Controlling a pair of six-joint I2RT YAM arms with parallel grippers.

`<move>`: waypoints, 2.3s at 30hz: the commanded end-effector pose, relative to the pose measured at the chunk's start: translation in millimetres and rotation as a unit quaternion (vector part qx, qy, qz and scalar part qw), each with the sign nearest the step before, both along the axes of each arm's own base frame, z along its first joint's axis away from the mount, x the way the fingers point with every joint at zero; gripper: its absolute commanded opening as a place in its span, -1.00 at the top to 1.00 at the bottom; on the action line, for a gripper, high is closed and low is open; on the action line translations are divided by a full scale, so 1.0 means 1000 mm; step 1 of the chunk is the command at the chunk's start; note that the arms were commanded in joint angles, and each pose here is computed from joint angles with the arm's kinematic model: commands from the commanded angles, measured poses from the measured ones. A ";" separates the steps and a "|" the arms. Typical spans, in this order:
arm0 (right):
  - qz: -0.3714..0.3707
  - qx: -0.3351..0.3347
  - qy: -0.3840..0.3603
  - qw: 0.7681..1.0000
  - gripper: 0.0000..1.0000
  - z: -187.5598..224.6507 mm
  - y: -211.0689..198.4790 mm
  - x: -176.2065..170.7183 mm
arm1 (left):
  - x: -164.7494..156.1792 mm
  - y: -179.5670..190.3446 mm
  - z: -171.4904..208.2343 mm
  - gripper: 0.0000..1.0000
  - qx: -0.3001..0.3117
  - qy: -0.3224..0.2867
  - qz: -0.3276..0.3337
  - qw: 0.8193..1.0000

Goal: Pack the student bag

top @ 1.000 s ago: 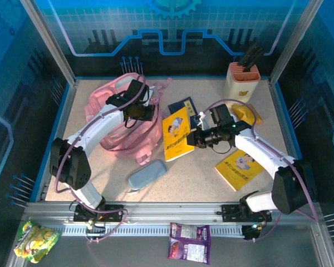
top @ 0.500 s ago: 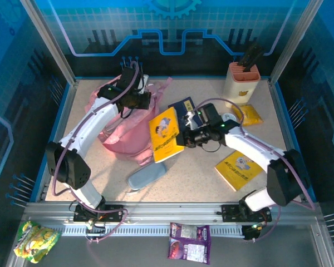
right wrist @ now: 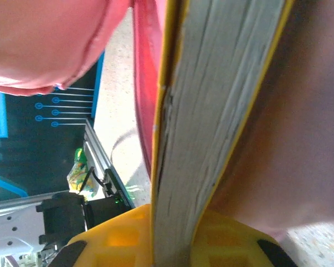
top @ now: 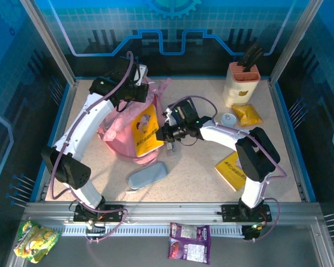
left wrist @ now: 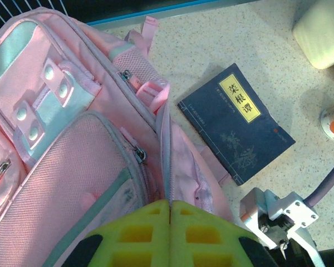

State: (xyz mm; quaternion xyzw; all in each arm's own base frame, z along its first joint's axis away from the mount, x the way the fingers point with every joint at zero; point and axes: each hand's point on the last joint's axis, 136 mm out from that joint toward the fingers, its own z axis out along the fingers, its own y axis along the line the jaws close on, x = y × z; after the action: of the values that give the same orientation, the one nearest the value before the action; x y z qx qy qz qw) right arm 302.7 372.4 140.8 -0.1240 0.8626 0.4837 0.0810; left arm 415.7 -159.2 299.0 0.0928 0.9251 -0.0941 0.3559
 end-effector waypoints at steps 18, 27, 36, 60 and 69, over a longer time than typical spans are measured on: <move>-0.060 0.009 -0.079 0.995 0.70 -0.019 0.071 0.110 | 0.009 -0.005 0.020 1.00 -0.023 -0.043 -0.009 0.999; -0.050 -0.098 -0.146 0.983 -0.03 -0.016 0.030 0.078 | 0.012 -0.002 0.006 1.00 -0.013 -0.038 -0.005 0.999; -0.001 -0.159 -0.143 0.977 0.27 -0.049 0.027 0.032 | 0.013 -0.001 -0.002 1.00 -0.013 -0.032 -0.003 0.999; -0.018 -0.119 -0.292 0.949 0.57 -0.007 0.061 0.070 | 0.004 0.037 -0.023 1.00 0.013 0.007 0.031 0.999; -0.028 -0.073 -0.266 0.961 0.20 0.051 -0.013 0.026 | -0.011 0.060 -0.067 1.00 0.048 0.054 0.060 0.996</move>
State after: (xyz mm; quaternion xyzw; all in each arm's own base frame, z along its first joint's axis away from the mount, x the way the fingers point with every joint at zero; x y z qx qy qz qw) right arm 332.3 379.5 170.7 -0.2385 0.8533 0.3431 0.3119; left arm 409.0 -123.4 222.5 0.0683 0.9529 -0.0630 0.2888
